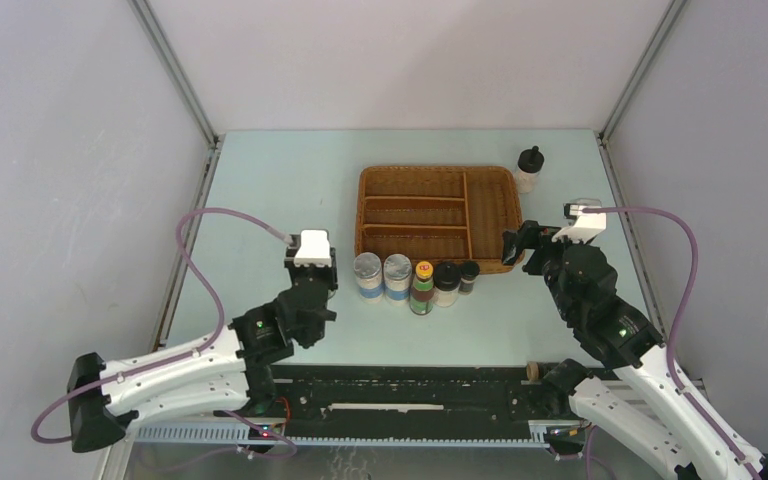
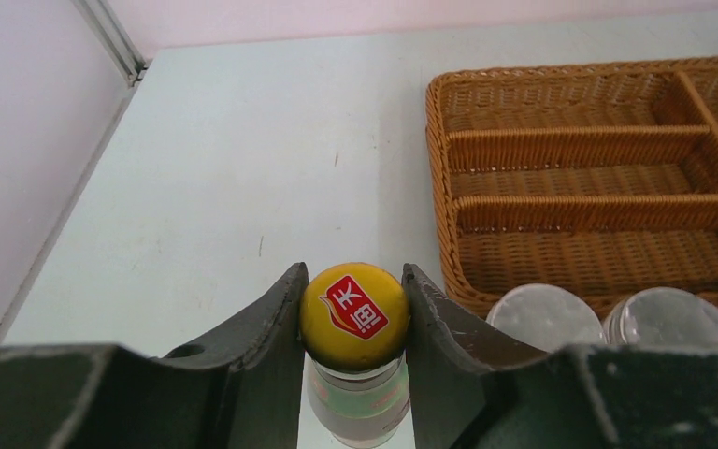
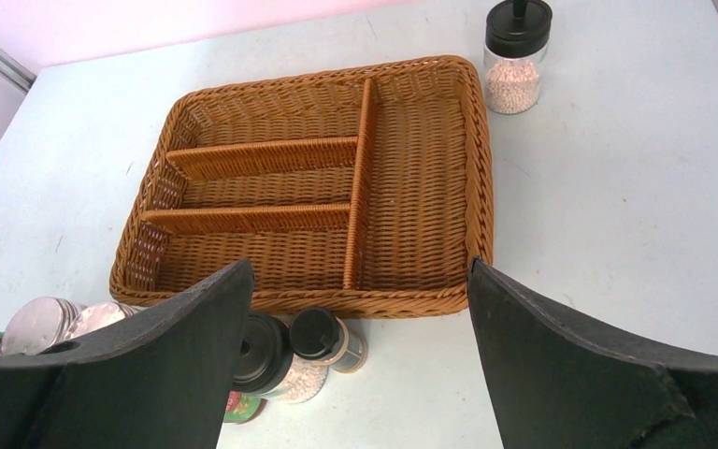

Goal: Organize the condiment bottles
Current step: Pick up the bottle from the center of the board, then place the bottle in the storage box.

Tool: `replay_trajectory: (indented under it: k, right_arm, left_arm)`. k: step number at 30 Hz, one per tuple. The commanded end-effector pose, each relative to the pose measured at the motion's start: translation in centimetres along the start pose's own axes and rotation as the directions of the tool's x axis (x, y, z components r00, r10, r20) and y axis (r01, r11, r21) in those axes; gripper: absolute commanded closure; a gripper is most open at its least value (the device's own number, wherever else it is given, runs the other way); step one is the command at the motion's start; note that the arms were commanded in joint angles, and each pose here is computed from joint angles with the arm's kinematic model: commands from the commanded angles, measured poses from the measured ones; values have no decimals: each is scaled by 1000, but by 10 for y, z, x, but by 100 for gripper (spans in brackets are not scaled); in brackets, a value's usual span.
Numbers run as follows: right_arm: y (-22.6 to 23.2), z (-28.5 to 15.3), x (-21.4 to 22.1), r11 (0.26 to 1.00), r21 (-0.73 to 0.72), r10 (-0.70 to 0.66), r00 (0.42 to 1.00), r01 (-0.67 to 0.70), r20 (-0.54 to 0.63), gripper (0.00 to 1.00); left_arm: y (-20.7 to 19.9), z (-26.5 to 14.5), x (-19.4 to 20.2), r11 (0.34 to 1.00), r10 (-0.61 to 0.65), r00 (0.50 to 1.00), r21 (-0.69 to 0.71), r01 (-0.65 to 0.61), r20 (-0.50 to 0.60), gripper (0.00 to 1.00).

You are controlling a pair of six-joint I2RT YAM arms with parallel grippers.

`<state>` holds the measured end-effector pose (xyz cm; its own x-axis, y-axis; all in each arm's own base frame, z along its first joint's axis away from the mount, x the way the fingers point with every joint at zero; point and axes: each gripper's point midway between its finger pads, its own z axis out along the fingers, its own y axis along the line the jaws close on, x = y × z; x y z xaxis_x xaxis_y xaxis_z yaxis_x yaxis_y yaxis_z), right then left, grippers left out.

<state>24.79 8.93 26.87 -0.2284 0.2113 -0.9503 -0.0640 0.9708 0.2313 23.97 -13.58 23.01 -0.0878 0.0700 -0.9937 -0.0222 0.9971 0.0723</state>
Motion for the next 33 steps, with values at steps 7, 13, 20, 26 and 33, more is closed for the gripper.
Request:
replay_trajectory:
  k: [7,13,20,26,33]
  right_arm:
    - [8,3,-8,1000,-26,-4,1000,5,28,7]
    - [11,11,-4,1000,-20,-12,1000,12,14,7]
    - [18,27,2,999,-17,-34,999,34,-6,7]
    - [26,41,3,999,-25,-36,999,36,-2,7]
    - [36,56,11,999,-36,-19,1000,19,-19,8]
  left_arm:
    - [11,35,-100,988,-152,981,23,150,121,100]
    - [-2,64,-118,990,-134,983,64,127,128,100]
    - [-14,106,-134,986,-147,978,103,132,148,100]
    - [-29,140,-144,984,-132,979,136,112,153,100]
    - [-44,170,-168,979,-138,974,174,106,180,100]
